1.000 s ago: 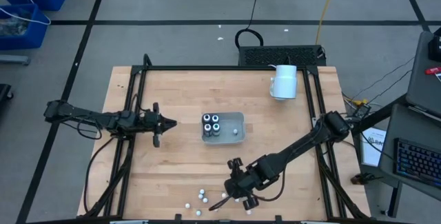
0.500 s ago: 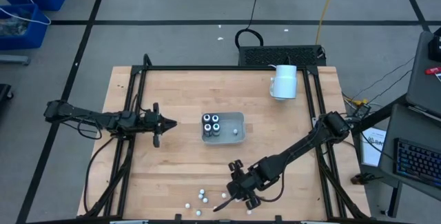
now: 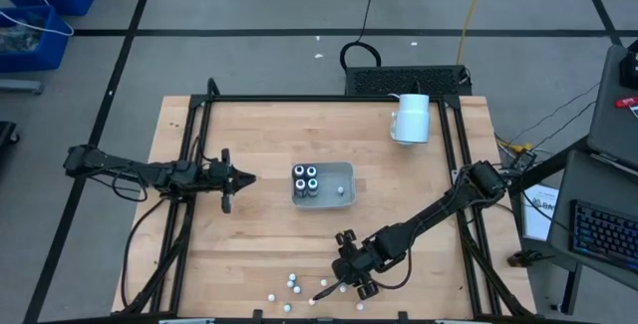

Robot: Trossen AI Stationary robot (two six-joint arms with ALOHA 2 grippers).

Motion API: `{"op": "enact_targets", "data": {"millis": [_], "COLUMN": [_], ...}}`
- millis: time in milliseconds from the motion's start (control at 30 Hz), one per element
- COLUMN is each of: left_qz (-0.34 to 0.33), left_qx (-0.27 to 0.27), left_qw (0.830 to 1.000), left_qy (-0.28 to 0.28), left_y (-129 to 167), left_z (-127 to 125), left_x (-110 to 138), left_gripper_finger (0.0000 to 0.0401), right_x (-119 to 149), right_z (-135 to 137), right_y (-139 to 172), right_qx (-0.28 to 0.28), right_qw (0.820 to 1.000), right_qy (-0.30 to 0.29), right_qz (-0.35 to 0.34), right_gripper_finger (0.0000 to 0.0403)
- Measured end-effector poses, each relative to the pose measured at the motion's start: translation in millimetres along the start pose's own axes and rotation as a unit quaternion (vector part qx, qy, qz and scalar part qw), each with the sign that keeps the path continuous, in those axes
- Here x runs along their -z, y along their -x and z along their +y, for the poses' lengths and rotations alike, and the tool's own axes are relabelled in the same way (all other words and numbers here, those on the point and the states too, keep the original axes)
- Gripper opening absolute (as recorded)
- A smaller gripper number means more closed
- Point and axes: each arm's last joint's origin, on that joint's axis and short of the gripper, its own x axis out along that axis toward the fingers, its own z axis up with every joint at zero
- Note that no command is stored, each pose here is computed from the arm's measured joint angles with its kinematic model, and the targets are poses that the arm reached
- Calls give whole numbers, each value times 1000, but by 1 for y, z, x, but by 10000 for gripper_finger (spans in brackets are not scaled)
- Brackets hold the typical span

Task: Pick & Place food coloring
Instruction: Put the small green food coloring bottle into the white bin

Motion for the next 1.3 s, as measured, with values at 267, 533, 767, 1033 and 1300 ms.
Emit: {"op": "enact_targets", "data": {"millis": [267,533,767,1033,1300], "left_qz": [0,-1,-1,-1,0], "left_qx": [-5,-13,-13,-13,-13], "left_qw": [1000,1000,1000,1000,1000], "left_qy": [0,0,0,0,0], "left_y": [0,0,0,0,0], "left_z": [0,1,1,1,1], "left_x": [0,0,0,0,0], "left_gripper_finger": [47,47,47,47,47], "right_x": [2,2,1,-8,-16], "right_z": [-1,-1,-1,-2,-3], "right_y": [-2,-2,0,25,62], "right_qx": [1,1,0,9,29], "right_qw": [1000,1000,1000,999,996], "right_qy": [-5,-5,-5,-10,2], "right_qz": [1,-2,-4,-40,-89], "right_gripper_finger": [157,88,43,52,46]}}
